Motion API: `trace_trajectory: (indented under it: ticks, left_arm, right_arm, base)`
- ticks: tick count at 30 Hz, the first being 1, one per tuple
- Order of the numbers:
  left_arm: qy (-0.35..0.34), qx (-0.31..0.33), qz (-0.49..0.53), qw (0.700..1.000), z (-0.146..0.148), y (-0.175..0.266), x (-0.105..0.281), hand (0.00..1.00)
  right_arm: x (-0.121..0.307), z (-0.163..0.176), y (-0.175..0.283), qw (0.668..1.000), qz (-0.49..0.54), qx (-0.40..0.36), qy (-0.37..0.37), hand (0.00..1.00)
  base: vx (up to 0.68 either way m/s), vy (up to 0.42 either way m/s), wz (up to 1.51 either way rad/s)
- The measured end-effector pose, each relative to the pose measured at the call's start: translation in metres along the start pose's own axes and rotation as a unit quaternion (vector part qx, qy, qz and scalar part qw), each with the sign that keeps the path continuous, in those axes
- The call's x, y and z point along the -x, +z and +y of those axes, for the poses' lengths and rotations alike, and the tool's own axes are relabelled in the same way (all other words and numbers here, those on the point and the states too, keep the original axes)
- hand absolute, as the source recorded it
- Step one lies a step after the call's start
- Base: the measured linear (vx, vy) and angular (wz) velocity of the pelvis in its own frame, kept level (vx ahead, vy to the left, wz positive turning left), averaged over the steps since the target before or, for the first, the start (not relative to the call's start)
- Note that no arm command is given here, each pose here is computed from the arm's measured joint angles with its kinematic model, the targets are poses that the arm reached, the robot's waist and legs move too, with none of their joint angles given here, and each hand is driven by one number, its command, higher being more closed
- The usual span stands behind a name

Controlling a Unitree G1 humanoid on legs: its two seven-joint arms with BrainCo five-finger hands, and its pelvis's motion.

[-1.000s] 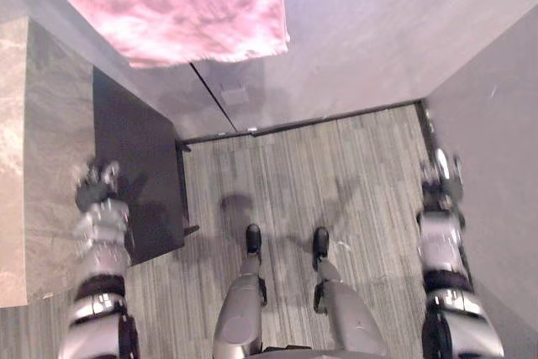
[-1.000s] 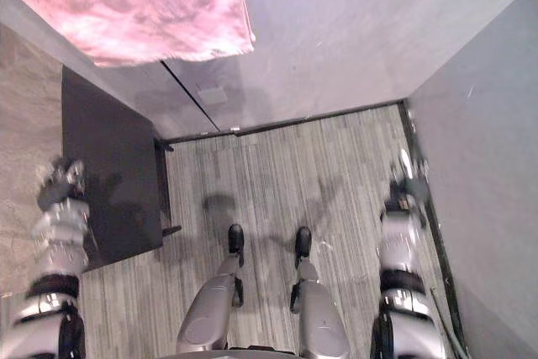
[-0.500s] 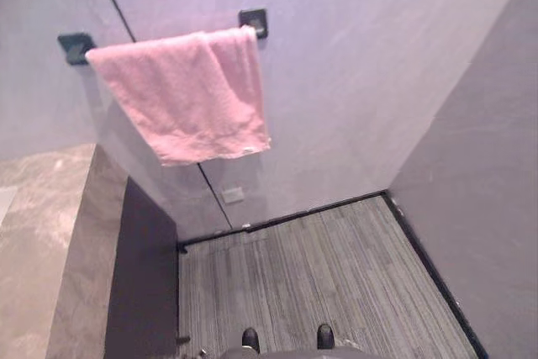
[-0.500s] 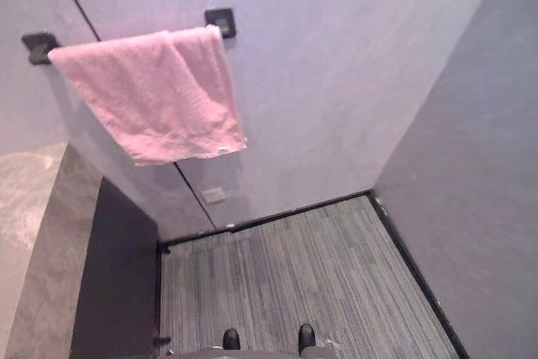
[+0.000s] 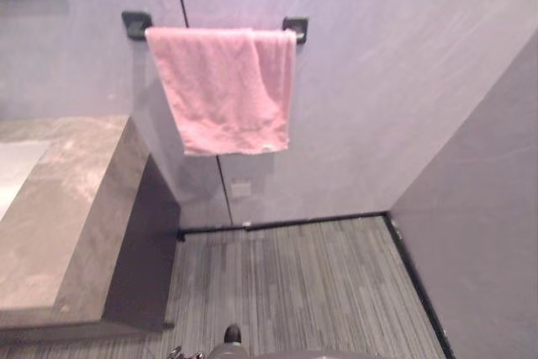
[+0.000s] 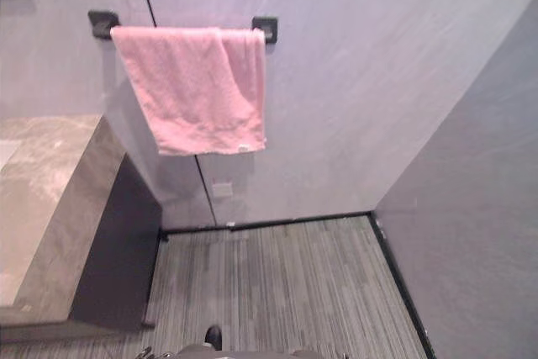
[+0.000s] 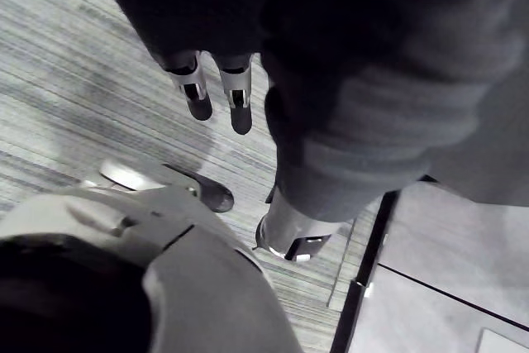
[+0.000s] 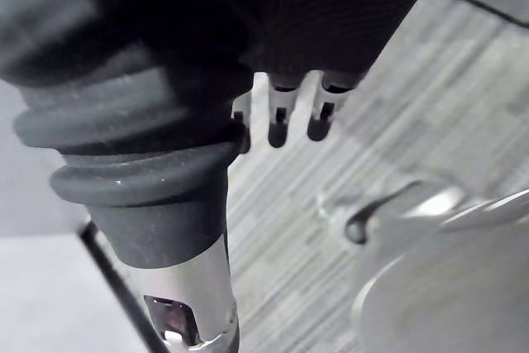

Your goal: Organize washtable

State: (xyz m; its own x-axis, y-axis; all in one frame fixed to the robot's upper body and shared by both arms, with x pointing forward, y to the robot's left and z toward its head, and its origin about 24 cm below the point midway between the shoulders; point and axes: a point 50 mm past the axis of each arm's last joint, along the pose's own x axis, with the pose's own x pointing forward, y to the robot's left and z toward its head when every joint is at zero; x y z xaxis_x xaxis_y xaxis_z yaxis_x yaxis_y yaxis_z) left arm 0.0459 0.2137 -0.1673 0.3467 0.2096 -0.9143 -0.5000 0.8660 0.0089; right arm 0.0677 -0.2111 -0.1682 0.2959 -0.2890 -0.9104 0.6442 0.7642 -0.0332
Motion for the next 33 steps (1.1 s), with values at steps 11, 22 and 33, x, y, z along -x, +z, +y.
trace_trajectory:
  ticks: [11, 22, 33]
  left_arm:
    - [-0.017, -0.012, 0.010, 1.000, -0.013, -0.004, 0.000, 0.00]
    - [0.030, -0.007, -0.008, 0.999, 0.012, 0.010, -0.001, 0.00]
    - [0.050, -0.035, 0.023, 0.998, 0.020, -0.012, 0.004, 0.00]
  right_arm:
    - [-0.004, 0.007, 0.027, 0.996, -0.041, 0.084, -0.001, 0.00]
    - [0.012, -0.027, -0.041, 0.998, 0.041, 0.017, -0.043, 0.00]
    - [0.006, -0.023, -0.020, 0.999, 0.011, 0.007, -0.039, 0.00]
  base:
    - [-0.11, -0.050, 0.91]
    - [-0.11, 0.121, 1.71]
    - [0.03, 0.156, 0.65]
